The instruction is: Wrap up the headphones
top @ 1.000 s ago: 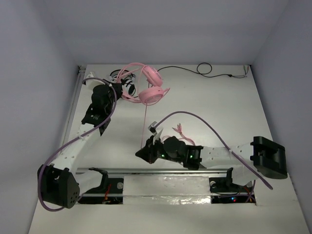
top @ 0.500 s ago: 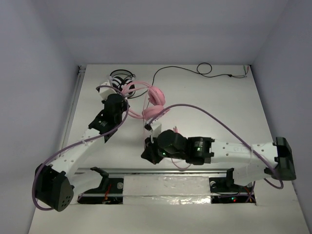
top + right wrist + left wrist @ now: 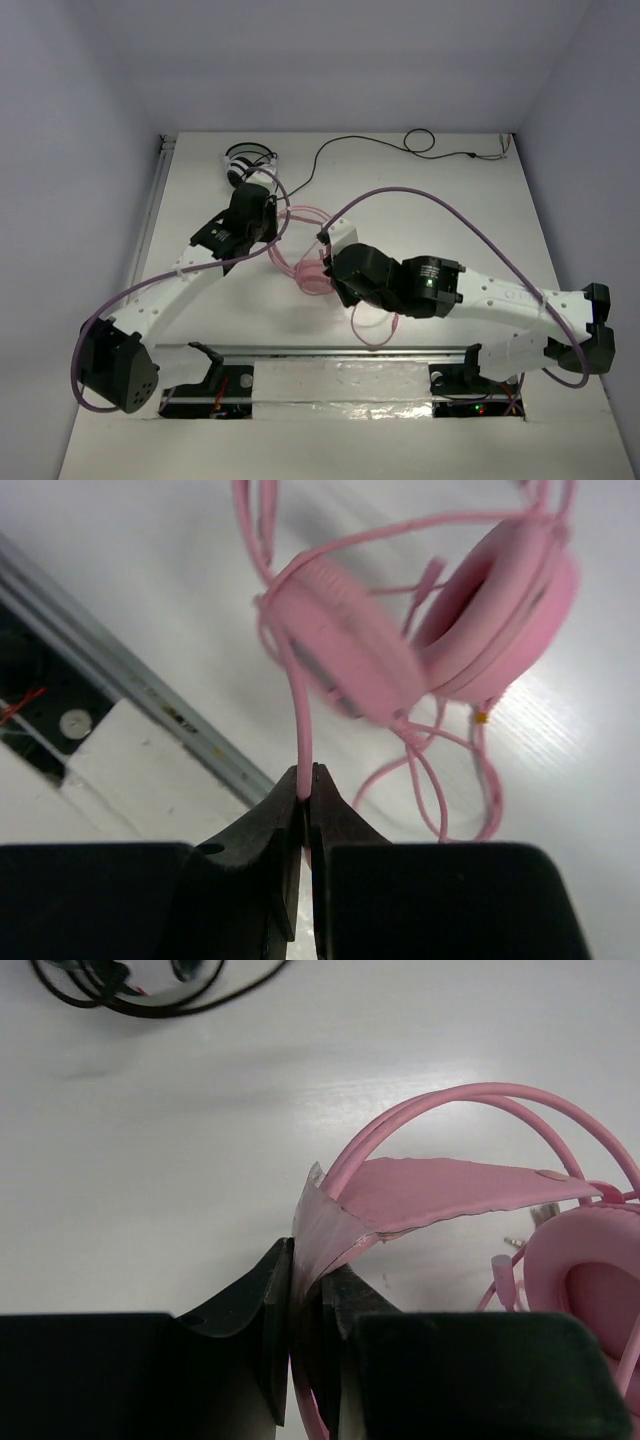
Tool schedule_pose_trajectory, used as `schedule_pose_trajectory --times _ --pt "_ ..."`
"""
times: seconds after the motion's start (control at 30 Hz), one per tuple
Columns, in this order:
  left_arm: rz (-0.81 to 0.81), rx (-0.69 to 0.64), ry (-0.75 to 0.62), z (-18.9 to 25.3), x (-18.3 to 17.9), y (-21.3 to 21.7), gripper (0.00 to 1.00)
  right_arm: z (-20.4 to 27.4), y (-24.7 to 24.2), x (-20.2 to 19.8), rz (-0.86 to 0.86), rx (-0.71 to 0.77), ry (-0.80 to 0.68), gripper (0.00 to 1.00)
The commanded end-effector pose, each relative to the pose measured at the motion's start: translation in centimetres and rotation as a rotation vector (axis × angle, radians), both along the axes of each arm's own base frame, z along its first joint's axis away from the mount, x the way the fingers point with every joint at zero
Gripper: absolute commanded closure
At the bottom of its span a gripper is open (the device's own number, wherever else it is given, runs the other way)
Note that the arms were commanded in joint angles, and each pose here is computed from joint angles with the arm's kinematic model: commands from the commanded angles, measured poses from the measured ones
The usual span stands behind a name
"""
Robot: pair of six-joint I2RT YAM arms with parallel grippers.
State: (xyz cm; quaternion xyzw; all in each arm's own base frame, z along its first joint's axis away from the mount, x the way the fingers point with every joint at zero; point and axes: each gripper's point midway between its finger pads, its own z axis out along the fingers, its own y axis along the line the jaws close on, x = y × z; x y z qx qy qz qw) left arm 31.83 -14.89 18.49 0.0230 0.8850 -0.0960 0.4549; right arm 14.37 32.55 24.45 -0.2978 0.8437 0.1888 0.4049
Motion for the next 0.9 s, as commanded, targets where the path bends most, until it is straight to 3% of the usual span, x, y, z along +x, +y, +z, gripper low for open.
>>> schedule_pose_trajectory --times 0.0,0.23,0.47,0.63,0.87 --pt "-0.206 -0.007 -0.006 1.4 -0.3 -3.1 1.0 2.0 -1.6 2.9 -0.068 -0.074 -0.12 0.97" --pt "-0.366 -0.016 -0.001 1.4 -1.5 -5.1 1.0 2.8 -4.7 6.4 -0.222 -0.164 -0.226 0.96" --pt "-0.555 -0.157 0.006 2.6 -3.5 -8.0 1.0 4.4 -8.4 9.2 -0.385 -0.204 -0.356 0.92" --pt "-0.637 -0.249 -0.012 4.2 -4.2 -8.8 1.0 6.3 -10.3 11.0 -0.47 -0.125 -0.434 0.88" --pt "-0.743 -0.39 -0.074 7.4 -5.3 -9.2 1.0 7.1 -10.9 11.8 -0.473 0.003 -0.427 0.85"
